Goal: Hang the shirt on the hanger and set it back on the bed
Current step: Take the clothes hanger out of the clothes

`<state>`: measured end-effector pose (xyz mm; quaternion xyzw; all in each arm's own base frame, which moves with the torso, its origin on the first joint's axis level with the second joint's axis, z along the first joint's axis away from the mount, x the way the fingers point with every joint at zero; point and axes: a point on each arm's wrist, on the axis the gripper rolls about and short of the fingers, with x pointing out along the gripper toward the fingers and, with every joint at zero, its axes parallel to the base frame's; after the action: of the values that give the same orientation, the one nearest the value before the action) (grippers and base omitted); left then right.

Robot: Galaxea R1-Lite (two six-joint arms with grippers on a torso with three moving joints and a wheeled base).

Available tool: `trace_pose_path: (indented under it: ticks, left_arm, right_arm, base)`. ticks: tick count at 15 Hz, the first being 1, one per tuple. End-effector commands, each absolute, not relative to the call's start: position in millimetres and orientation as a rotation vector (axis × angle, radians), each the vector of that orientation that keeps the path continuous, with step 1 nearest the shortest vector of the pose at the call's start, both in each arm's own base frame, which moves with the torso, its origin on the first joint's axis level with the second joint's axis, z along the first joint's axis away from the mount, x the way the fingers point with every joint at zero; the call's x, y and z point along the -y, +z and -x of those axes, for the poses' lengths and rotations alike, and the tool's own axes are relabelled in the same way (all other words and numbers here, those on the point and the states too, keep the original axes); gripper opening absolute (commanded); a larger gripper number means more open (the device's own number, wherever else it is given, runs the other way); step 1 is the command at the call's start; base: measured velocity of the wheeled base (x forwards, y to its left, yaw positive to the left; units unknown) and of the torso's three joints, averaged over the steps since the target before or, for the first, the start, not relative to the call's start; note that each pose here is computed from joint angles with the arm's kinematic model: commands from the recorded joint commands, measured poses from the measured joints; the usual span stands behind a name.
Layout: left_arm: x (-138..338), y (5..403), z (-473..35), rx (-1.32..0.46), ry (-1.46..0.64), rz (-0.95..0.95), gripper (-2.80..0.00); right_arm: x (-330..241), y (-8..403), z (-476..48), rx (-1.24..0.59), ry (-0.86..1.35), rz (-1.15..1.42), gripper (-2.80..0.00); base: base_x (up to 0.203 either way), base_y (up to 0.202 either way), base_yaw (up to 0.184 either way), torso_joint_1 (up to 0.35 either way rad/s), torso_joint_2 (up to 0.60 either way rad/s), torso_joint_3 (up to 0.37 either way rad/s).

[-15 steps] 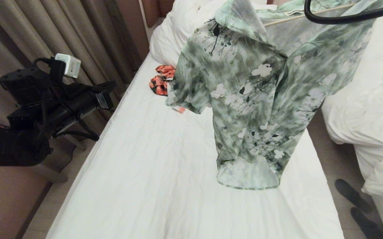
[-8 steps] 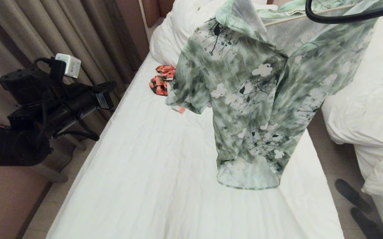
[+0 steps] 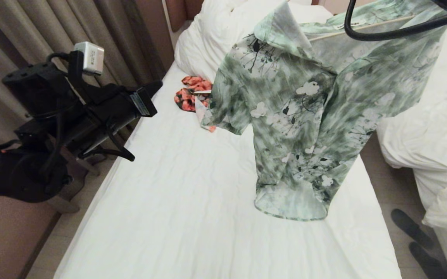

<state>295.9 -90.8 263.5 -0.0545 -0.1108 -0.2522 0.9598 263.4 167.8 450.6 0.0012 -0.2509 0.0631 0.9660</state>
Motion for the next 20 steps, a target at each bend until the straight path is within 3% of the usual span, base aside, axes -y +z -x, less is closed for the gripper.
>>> trace_pose_path:
  ticks: [1,6,12,15,16,20]
  left_arm:
    - [120,281,-254,0.250,-0.639,0.142,-2.80]
    - [189,268,-188,0.131,-0.855,0.233,-2.80]
    - [253,204,-190,-0.064,-0.850,0.173,-2.80]
    - [246,202,-220,0.013,-0.738,0.178,-2.80]
    - [243,206,-224,0.035,-0.720,0.178,0.00]
    - [233,221,-226,0.085,-0.699,0.202,0.00]
  right_arm:
    - [-174,442,-273,0.471,0.101,0.009,-2.80]
    - [-187,427,-285,0.411,0.064,-0.005,-2.80]
    - [-212,418,-278,0.360,0.069,-0.056,-2.80]
    - [-230,414,-265,0.332,0.102,-0.083,-2.80]
    - [-236,412,-263,0.319,0.118,-0.080,-2.80]
    - [-249,406,-258,0.297,0.130,-0.078,-2.80]
  base:
    - [0.000,0.000,0.000,0.000,0.00,0.000]
    - [0.000,0.000,0.000,0.000,0.00,0.000]
    - [0.000,0.000,0.000,0.000,0.00,0.000]
    - [0.000,0.000,0.000,0.000,0.00,0.000]
    - [0.000,0.000,0.000,0.000,0.00,0.000]
    - [0.000,0.000,0.000,0.000,0.00,0.000]
